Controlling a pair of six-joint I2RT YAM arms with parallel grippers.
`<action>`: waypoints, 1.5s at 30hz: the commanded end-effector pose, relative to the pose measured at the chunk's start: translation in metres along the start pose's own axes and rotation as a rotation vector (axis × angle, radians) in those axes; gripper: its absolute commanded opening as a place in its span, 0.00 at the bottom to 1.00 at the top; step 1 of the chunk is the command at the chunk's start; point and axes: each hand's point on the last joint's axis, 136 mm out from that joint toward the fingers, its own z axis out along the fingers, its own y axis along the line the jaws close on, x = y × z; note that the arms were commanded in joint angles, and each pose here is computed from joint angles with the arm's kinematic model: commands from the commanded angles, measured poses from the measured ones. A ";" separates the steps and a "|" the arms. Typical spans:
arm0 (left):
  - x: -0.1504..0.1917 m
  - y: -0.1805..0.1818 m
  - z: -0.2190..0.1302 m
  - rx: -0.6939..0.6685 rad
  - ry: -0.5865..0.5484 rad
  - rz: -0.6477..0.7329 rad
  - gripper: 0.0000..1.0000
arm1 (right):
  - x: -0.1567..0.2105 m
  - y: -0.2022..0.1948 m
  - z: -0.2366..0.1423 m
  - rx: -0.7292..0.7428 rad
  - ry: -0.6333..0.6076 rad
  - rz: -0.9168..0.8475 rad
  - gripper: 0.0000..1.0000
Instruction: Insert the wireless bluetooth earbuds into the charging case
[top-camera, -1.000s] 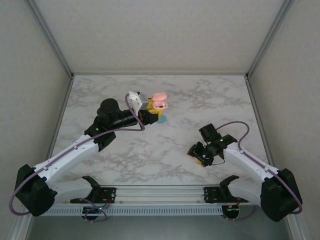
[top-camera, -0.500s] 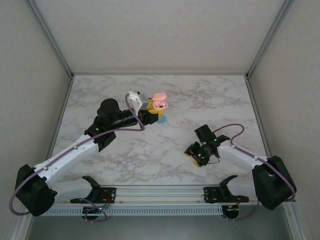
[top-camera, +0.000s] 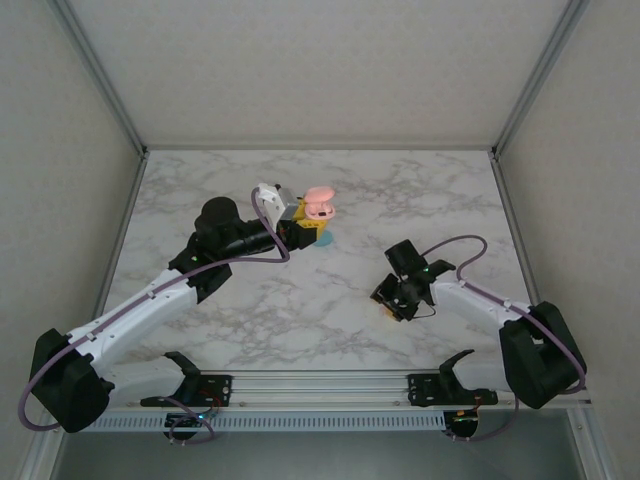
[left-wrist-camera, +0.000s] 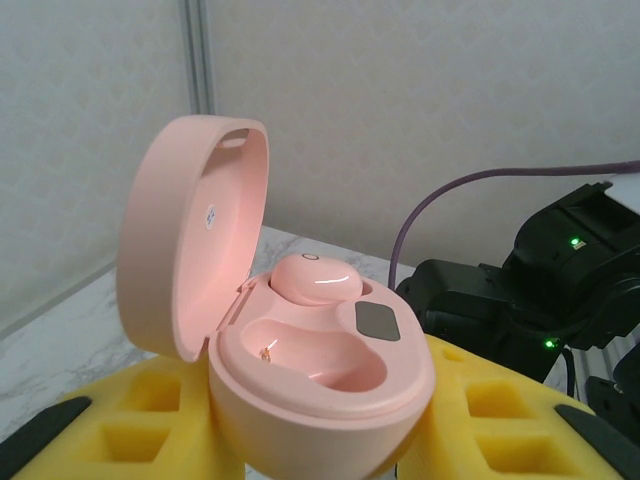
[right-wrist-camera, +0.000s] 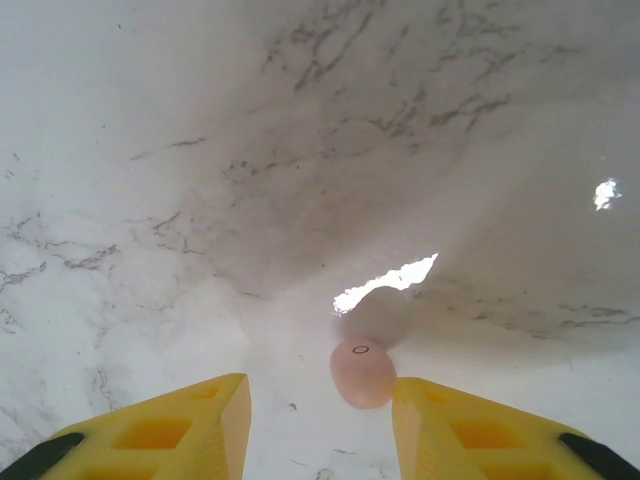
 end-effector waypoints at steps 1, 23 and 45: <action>-0.001 -0.004 0.001 0.007 0.000 0.015 0.15 | -0.007 -0.001 0.000 0.059 -0.023 -0.042 0.42; -0.003 -0.004 -0.002 0.004 0.000 0.016 0.15 | -0.015 -0.009 0.000 0.240 0.006 -0.218 0.40; -0.002 -0.002 -0.002 -0.007 0.004 0.014 0.15 | -0.015 -0.007 0.001 0.298 0.031 -0.335 0.18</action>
